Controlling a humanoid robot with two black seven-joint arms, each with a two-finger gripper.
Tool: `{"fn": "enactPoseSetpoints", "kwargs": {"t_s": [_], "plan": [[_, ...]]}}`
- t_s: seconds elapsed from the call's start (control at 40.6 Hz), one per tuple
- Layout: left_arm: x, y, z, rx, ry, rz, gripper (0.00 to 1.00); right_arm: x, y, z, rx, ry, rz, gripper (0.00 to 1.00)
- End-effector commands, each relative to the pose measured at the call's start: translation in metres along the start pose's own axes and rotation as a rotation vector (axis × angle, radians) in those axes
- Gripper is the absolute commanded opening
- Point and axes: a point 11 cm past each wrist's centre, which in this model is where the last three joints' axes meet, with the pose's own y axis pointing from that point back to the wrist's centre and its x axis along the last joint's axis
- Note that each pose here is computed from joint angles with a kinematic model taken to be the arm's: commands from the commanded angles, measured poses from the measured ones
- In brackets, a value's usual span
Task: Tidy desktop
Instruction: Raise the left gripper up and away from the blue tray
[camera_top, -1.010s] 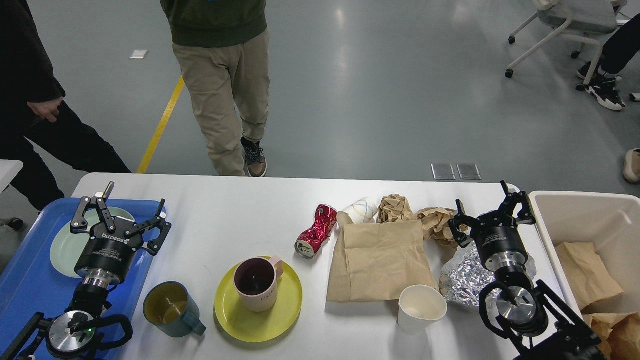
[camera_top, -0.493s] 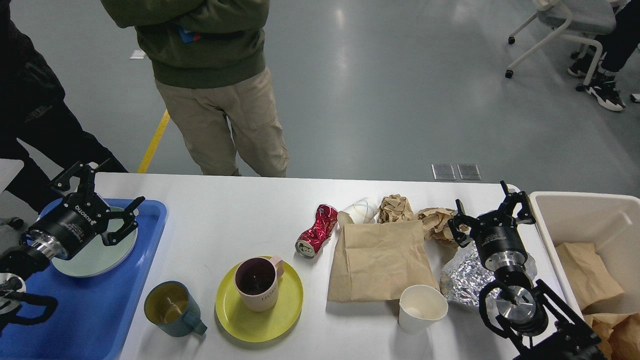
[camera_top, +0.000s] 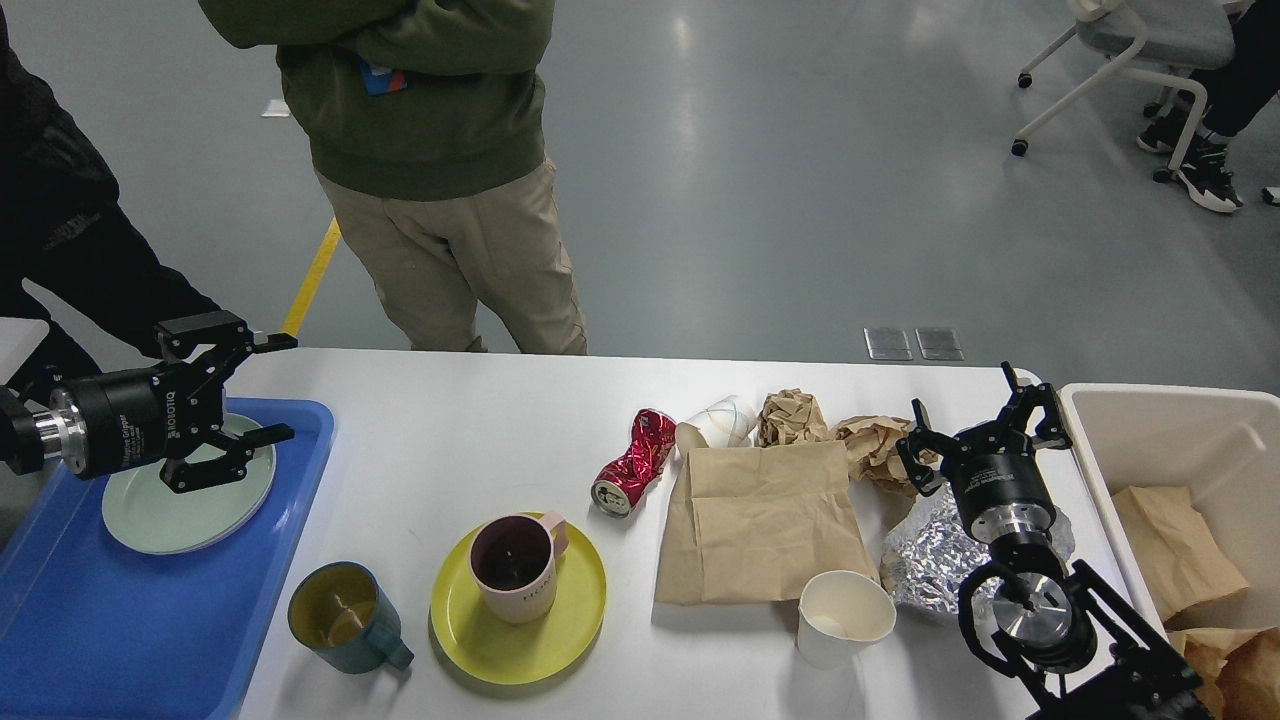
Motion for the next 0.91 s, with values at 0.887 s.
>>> {"fn": "enactPoseSetpoints", "kwargs": {"t_s": [0.887], "plan": [[-0.118, -0.051, 0.143, 0.871, -1.007, -0.128, 0.97, 0.0, 0.0, 0.0, 0.0, 0.001, -0.001, 1.0]]}}
